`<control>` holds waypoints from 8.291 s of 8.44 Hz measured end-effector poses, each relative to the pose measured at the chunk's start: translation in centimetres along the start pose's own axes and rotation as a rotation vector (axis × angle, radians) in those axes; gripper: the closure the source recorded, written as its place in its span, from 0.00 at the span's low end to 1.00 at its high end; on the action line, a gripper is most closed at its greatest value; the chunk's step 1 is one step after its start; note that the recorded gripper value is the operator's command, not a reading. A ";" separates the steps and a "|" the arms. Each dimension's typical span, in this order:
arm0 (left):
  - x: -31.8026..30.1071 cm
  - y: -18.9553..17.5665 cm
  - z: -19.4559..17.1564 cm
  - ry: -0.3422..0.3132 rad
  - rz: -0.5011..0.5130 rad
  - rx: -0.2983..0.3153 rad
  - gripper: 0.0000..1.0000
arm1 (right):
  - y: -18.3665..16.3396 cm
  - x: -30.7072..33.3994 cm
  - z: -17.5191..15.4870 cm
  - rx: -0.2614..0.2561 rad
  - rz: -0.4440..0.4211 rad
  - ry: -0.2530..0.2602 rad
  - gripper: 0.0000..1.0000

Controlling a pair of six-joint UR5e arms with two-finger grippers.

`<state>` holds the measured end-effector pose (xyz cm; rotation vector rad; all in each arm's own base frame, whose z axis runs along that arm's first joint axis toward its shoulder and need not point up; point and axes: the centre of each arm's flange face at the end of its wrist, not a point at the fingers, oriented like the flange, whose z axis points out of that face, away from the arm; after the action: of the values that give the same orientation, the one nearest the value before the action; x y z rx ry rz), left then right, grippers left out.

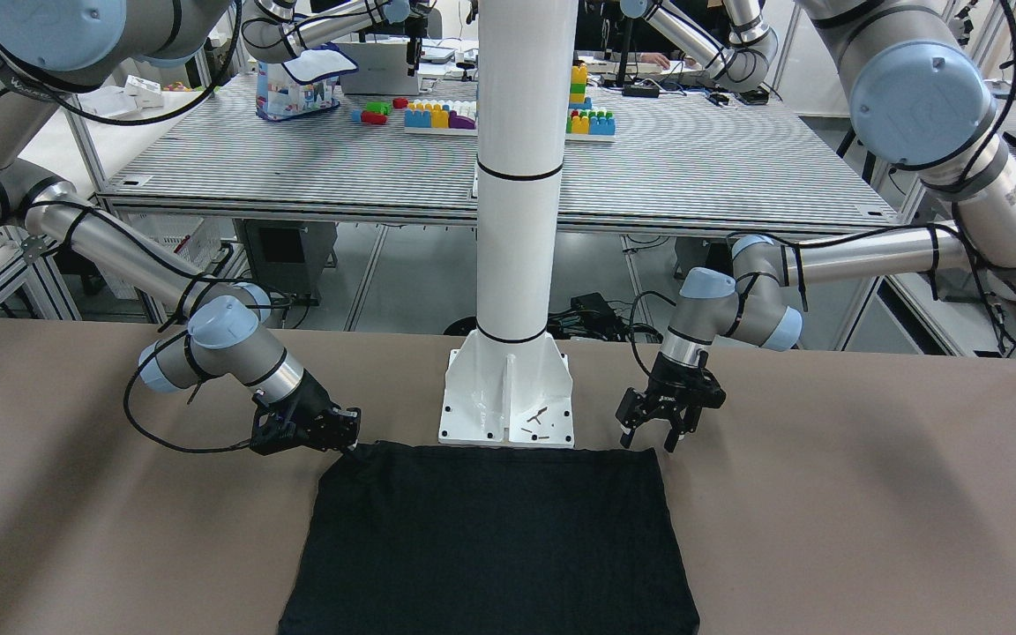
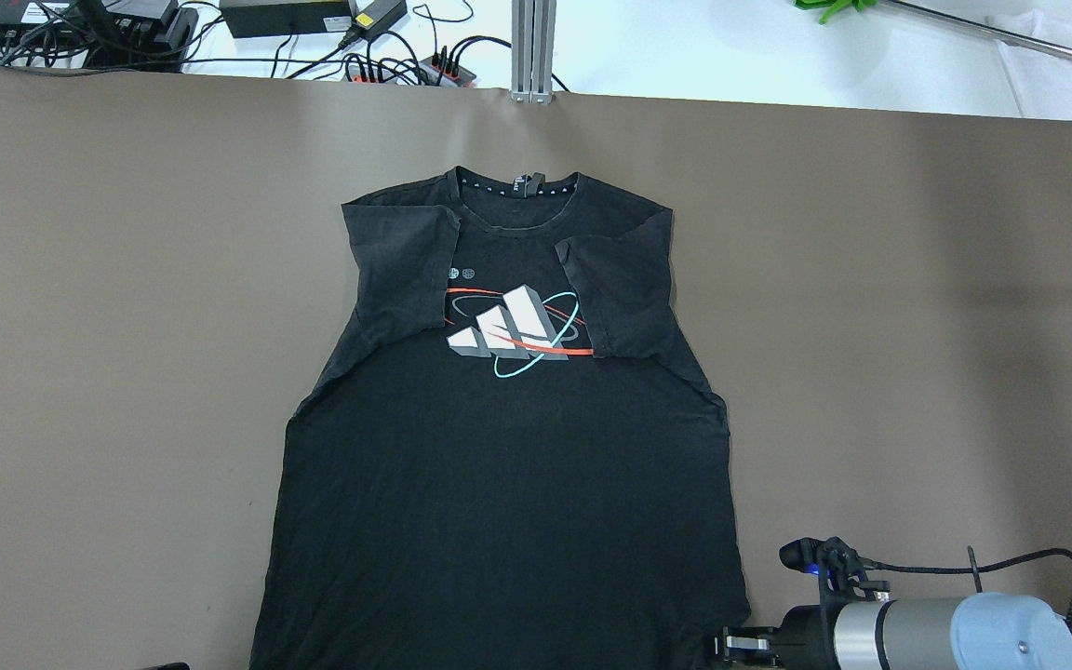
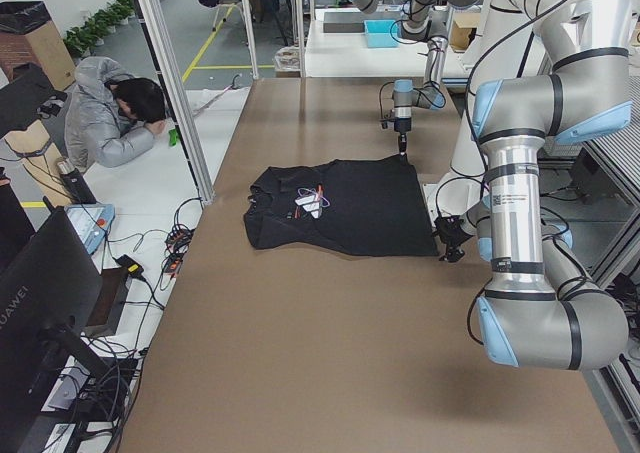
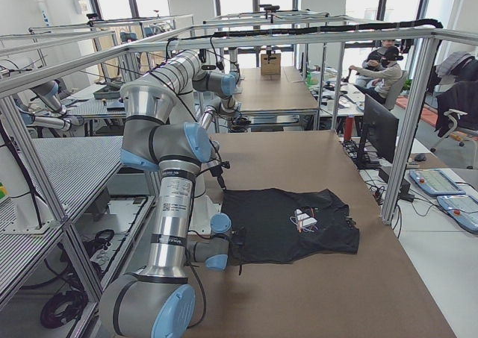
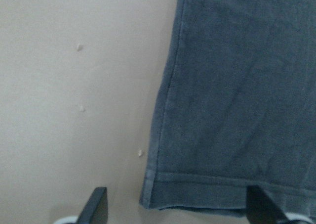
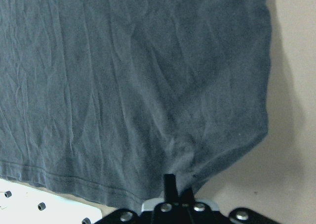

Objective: Fold clothes
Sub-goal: 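Grasp the hem corners nearest the robot with both grippers, then lift the hem with both grippers and carry it toward the collar, then lower the held hem over the shirt near the collar and release, then move the right gripper to the folded shirt's corner nearest the robot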

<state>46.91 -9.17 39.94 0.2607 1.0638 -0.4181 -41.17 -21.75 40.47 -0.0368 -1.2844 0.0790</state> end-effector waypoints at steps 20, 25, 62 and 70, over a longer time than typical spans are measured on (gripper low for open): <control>6.9 -6.8 -17.7 0.204 -0.034 -0.208 1.00 | 5.4 -8.2 -11.4 -0.357 -0.071 -0.291 1.00; 8.2 -10.0 -19.3 0.243 -0.057 -0.169 1.00 | 1.9 -7.0 -13.2 -0.294 -0.057 -0.334 1.00; 12.9 -43.8 -0.7 0.127 -0.087 0.149 0.00 | -30.6 -7.7 -14.4 0.388 0.066 -0.052 0.07; 13.2 -43.9 -1.5 0.136 -0.088 0.175 0.00 | -22.3 -4.1 -4.9 0.153 0.126 0.024 0.06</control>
<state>31.38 -50.48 27.30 0.4031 1.1767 -0.5807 -36.73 -44.18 36.79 0.0123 -1.2476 0.2843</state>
